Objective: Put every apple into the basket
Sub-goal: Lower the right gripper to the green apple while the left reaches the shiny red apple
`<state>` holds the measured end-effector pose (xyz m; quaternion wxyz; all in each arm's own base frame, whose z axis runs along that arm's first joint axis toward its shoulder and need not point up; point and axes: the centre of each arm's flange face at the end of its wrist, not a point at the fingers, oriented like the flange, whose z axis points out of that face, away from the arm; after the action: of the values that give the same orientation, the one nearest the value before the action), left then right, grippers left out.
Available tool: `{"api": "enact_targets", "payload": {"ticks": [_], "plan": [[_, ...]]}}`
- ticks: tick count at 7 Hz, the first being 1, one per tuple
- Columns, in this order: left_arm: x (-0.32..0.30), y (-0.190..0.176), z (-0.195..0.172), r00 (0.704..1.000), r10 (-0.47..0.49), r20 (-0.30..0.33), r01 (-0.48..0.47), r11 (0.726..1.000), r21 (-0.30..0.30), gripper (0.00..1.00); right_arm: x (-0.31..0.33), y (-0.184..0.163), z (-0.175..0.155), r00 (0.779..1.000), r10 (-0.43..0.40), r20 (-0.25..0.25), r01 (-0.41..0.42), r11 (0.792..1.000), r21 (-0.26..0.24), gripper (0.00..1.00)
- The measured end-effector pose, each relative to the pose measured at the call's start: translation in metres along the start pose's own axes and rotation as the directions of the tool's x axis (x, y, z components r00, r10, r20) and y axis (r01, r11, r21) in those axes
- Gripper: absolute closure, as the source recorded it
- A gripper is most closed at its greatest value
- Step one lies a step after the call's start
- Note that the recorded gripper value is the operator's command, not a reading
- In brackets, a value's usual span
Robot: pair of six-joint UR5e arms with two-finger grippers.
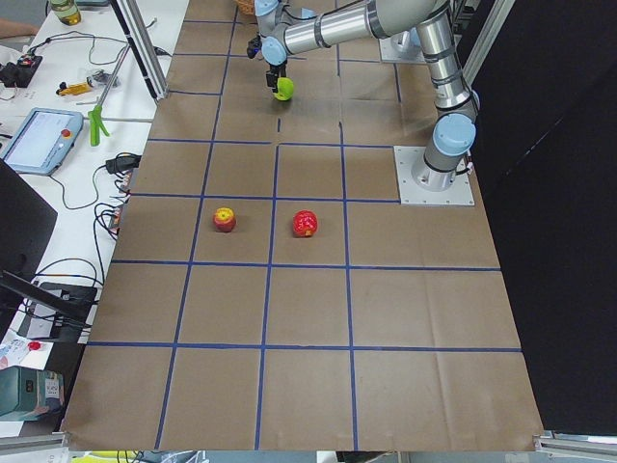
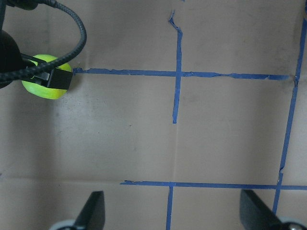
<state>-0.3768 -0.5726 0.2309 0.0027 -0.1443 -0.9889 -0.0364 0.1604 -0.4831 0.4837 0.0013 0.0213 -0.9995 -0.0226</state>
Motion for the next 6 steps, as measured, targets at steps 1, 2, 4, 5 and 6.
{"api": "enact_targets", "payload": {"ticks": [1,2,4,5,6], "plan": [[-0.020,0.001,-0.031,1.000,-0.027,-0.006,0.027,0.999,0.032,0.02,-0.001,0.000,0.002,1.000,0.006,0.003,-0.006,1.000,0.000,0.00],[-0.065,0.010,-0.076,0.998,-0.066,-0.009,0.067,0.996,0.052,0.02,-0.002,-0.002,0.006,1.000,0.024,0.003,-0.024,1.000,0.003,0.00],[-0.207,0.057,-0.150,0.991,-0.136,-0.013,0.137,0.990,0.034,0.02,-0.012,-0.020,0.033,0.999,0.043,0.012,-0.043,0.999,0.001,0.00],[-0.278,0.086,-0.165,0.988,-0.151,-0.020,0.151,0.988,0.025,0.02,-0.027,-0.033,0.055,0.999,0.048,0.016,-0.048,0.999,0.003,0.00],[-0.345,0.115,-0.166,0.987,-0.160,-0.032,0.160,0.987,0.015,0.02,-0.053,-0.045,0.079,0.996,0.082,0.016,-0.082,0.997,0.005,0.00]]}}
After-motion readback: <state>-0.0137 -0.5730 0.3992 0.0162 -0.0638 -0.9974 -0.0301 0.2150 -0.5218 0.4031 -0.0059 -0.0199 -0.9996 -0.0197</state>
